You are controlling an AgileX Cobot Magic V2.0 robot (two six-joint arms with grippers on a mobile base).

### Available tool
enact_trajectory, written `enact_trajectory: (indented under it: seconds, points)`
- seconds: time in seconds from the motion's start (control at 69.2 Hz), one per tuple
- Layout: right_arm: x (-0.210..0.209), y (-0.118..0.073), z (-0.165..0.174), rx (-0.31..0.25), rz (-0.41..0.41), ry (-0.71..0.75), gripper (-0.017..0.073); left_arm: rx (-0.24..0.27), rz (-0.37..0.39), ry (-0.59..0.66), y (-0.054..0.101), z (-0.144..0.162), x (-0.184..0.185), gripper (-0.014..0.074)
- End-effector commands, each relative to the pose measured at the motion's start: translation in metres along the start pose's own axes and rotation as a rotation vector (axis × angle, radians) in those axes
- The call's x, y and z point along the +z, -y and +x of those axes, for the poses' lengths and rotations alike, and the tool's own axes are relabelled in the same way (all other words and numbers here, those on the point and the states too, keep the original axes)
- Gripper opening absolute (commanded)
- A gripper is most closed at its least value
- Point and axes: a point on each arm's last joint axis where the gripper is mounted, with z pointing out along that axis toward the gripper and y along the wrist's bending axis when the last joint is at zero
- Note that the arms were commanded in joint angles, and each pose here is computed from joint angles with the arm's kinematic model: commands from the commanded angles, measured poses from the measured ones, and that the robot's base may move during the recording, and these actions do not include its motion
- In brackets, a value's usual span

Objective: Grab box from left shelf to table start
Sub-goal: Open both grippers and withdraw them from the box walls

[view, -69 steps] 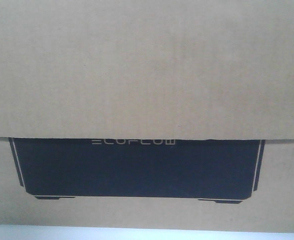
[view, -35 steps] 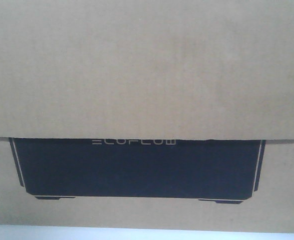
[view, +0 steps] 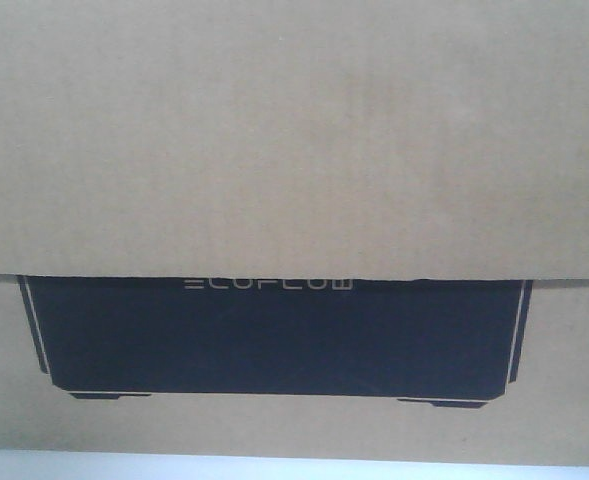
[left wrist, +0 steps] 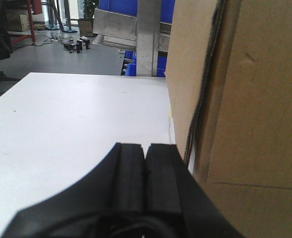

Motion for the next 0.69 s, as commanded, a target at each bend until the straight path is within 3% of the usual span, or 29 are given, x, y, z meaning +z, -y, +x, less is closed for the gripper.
enact_trajectory:
  seconds: [0.0, 0.679]
  points:
    - [-0.0003, 0.0003, -0.0057, 0.0, 0.002, 0.081, 0.002, -0.007, 0.001, 0.11, 0.0001, -0.0098, -0.0016, -0.0093]
    - [-0.0003, 0.0003, -0.0057, 0.0, 0.002, 0.081, 0.002, -0.007, 0.001, 0.11, 0.0001, -0.0098, -0.0016, -0.0093]
